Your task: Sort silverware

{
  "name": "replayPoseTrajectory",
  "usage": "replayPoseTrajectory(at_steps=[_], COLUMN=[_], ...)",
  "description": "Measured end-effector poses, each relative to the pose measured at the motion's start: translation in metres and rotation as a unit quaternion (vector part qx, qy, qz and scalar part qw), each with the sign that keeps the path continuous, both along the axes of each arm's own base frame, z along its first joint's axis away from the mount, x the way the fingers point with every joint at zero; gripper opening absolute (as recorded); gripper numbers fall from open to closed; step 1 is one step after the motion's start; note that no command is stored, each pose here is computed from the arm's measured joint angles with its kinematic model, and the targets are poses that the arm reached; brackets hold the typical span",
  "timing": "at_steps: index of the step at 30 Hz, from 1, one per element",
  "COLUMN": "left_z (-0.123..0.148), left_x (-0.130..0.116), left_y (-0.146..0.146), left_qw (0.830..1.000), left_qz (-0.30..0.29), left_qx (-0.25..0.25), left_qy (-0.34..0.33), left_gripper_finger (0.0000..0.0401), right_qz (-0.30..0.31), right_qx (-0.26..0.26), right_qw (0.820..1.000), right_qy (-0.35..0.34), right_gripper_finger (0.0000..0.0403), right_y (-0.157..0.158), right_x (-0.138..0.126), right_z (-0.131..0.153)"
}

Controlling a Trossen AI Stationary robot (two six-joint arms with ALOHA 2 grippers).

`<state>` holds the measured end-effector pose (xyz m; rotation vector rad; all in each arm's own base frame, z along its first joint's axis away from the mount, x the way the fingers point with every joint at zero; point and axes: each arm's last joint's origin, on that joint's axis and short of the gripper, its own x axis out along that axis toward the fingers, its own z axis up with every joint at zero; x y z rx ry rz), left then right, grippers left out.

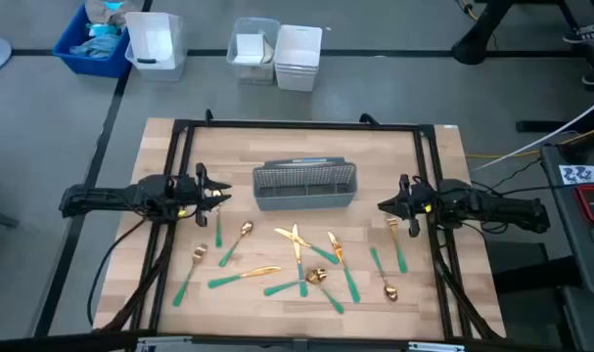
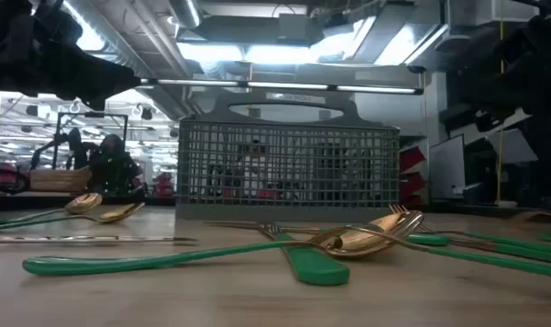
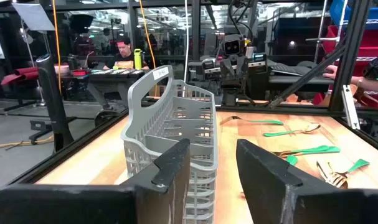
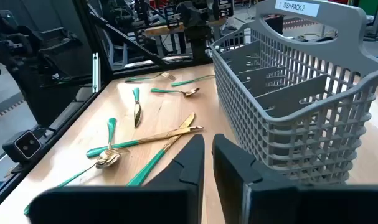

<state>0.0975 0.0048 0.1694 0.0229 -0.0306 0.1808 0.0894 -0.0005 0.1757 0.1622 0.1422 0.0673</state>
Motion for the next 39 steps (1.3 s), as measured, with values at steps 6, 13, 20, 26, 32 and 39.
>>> replayPoseTrajectory(at_steps=[6, 13, 20, 26, 32, 39], left_z=[0.0001, 0.0001, 0.0001, 0.0001, 0.0000, 0.0001], left_x=[0.0000, 0.0000, 0.0000, 0.0000, 0.0000, 0.0000], left_y=[0.0000, 0.0000, 0.0000, 0.0000, 0.0000, 0.0000], left_qw=[1.000, 1.000, 1.000, 1.000, 1.000, 1.000], left_qz=[0.000, 0.000, 0.000, 0.000, 0.000, 0.000], left_qx=[0.000, 0.000, 0.000, 0.000, 0.000, 0.000], left_qy=[0.000, 0.000, 0.000, 0.000, 0.000, 0.000], left_gripper_finger=[0.0123, 0.0123, 0.0123, 0.0123, 0.0123, 0.0123], right_qz=[0.000, 0.000, 0.000, 0.000, 0.000, -0.011], right_qx=[0.000, 0.000, 0.000, 0.000, 0.000, -0.040], right_qw=[1.000, 1.000, 1.000, 1.000, 1.000, 0.999], right_qy=[0.000, 0.000, 0.000, 0.000, 0.000, -0.003], right_gripper_finger=[0.0037, 0.0037, 0.0037, 0.0037, 0.0037, 0.0037], right_y=[0.0000, 0.0000, 0.0000, 0.0000, 0.0000, -0.0010], right_x=[0.0000, 0.0000, 0.0000, 0.0000, 0.0000, 0.0001], right_z=[0.0000, 0.0000, 0.0000, 0.0000, 0.0000, 0.0001])
